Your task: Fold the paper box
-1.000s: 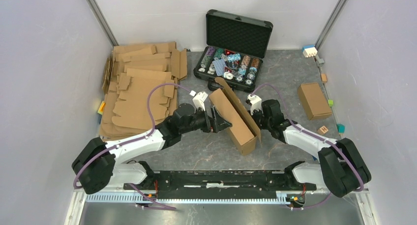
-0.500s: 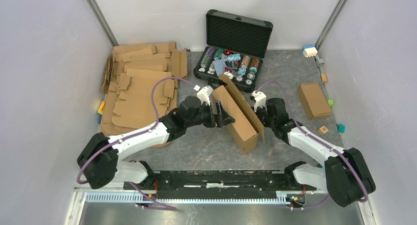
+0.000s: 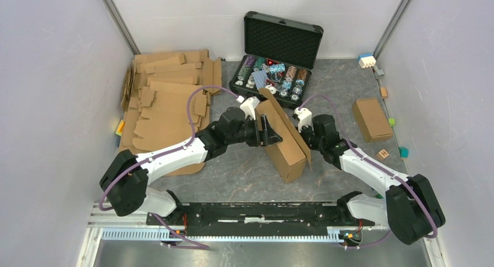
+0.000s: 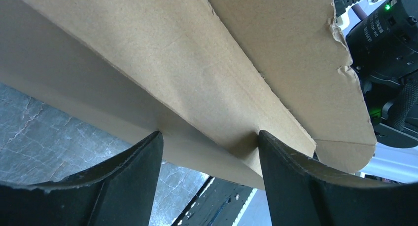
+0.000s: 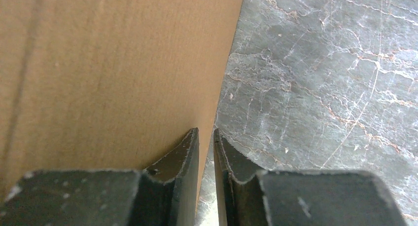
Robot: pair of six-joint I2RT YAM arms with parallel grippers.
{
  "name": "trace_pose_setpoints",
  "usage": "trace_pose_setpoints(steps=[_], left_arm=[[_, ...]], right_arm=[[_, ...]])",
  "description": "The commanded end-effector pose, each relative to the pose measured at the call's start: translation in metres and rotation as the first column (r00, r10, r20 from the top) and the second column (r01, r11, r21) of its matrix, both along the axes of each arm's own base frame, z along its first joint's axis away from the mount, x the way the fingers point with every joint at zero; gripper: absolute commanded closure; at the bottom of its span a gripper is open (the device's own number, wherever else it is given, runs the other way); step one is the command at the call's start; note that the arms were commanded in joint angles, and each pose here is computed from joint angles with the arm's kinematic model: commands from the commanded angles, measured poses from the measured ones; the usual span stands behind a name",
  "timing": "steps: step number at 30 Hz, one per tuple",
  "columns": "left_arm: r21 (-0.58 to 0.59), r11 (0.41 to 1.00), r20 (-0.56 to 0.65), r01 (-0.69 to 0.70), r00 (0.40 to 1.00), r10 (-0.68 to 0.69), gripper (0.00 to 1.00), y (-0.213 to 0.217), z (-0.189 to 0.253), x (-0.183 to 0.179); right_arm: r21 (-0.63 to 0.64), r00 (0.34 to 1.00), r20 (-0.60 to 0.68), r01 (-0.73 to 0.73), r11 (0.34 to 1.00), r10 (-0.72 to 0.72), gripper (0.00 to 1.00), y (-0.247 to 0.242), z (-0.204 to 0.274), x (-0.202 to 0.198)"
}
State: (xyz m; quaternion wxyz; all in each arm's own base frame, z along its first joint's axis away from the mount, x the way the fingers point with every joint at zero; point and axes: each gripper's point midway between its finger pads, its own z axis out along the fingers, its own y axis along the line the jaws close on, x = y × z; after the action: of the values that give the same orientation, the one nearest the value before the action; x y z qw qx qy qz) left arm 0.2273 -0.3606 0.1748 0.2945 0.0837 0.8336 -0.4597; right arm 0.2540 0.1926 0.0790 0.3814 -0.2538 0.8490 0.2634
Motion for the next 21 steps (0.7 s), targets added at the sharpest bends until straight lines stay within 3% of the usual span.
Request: trace_pose_setpoints(steps=[1,11,15,19,21], left_arm=[[0.113,0.993,-0.007,0.016,1.000,-0.015,0.25,0.009,-0.023,-0.002],[0.119,0.993,-0.010,0.025,1.000,-0.024,0.27,0.010,-0.027,-0.004],[0.122,0.992,-0.016,0.038,0.999,-0.036,0.29,0.009,-0.029,-0.005],[0.123,0.992,-0.014,0.041,0.999,-0.039,0.30,0.008,-0.029,-0.005],[0.124,0.991,-0.015,0.044,0.999,-0.042,0.30,0.008,-0.029,-0.006]], right_arm=[[0.012,0.999,0.027,0.026,1.000,-0.026,0.76,0.001,0.025,0.008],[0.276,0.994,0.029,0.097,0.956,-0.109,0.72,-0.011,0.064,0.018],[0.364,0.995,0.014,0.089,0.927,-0.101,0.66,-0.010,0.079,0.020],[0.464,0.991,-0.002,0.121,0.878,-0.136,0.47,-0.009,0.091,0.023],[0.506,0.992,-0.006,0.109,0.856,-0.123,0.45,-0.005,0.096,0.020]])
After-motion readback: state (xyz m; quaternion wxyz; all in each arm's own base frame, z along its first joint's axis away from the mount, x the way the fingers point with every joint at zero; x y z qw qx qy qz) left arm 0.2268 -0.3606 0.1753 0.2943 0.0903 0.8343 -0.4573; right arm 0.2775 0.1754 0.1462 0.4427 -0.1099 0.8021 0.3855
